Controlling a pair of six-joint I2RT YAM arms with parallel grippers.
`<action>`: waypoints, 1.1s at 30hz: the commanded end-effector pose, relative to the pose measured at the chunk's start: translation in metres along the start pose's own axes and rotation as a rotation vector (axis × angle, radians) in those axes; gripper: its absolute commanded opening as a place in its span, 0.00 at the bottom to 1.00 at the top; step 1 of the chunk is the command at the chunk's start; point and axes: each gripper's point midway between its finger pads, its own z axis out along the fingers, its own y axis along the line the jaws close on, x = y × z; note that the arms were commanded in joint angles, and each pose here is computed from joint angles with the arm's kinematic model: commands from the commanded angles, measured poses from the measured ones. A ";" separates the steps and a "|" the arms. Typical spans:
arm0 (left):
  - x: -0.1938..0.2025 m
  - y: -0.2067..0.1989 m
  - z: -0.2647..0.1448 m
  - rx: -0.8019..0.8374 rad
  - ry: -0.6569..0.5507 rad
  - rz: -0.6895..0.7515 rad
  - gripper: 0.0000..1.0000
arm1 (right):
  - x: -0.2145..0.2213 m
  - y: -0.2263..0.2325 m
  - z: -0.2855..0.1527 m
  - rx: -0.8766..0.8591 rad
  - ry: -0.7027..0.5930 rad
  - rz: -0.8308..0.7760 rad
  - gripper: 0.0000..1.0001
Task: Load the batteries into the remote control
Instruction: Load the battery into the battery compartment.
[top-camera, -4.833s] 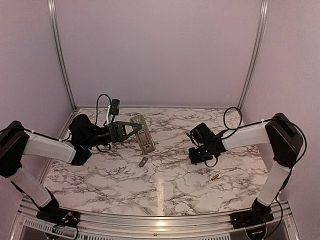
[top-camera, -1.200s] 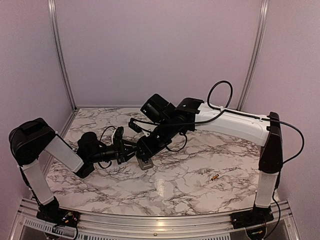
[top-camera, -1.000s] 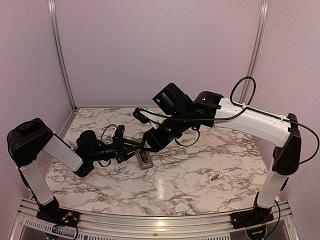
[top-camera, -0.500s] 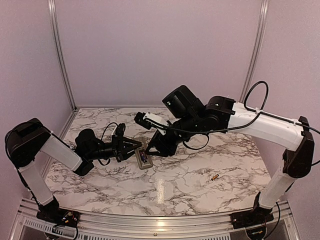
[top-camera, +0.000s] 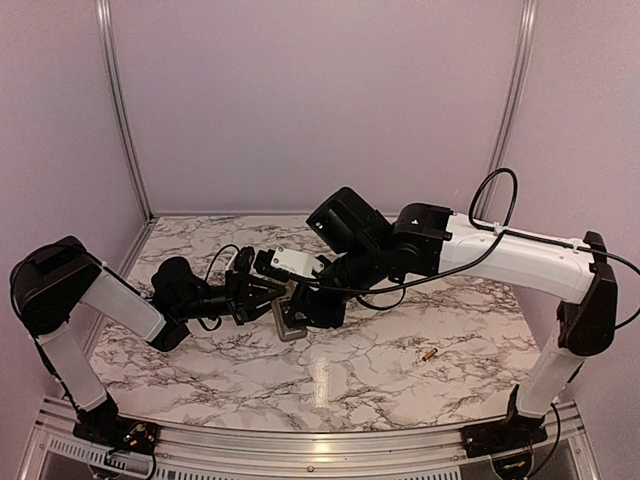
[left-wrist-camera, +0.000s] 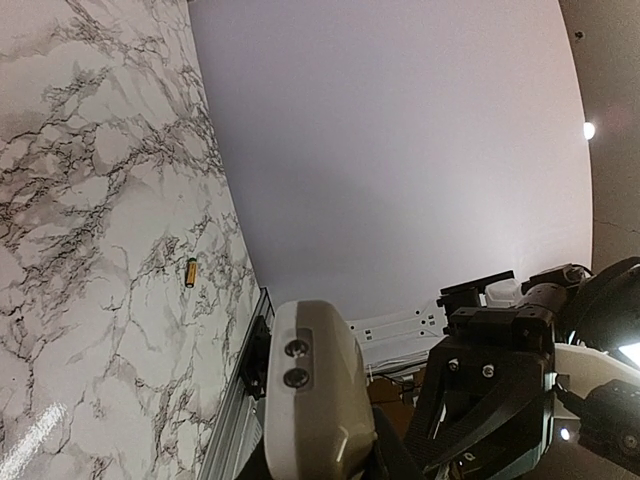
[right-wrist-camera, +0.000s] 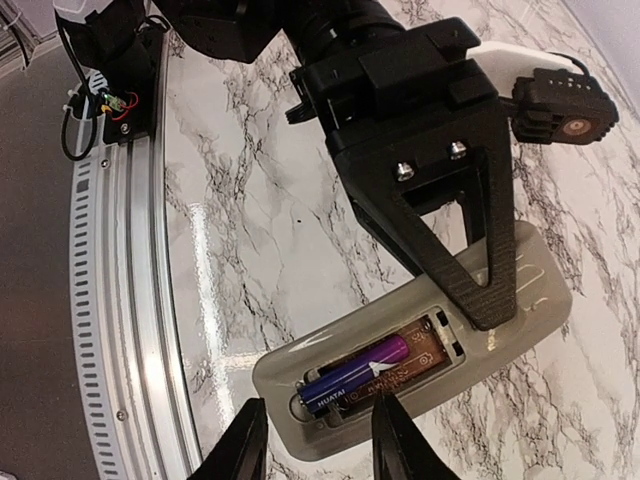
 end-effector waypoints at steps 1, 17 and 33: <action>0.004 -0.102 -0.014 0.360 -0.032 0.353 0.00 | -0.008 0.000 -0.004 0.011 -0.003 -0.039 0.34; 0.004 -0.101 -0.011 0.362 -0.023 0.350 0.00 | -0.002 0.006 0.001 0.009 0.030 -0.085 0.34; 0.005 -0.100 -0.009 0.360 -0.021 0.349 0.00 | 0.003 0.006 0.009 0.018 0.059 -0.097 0.22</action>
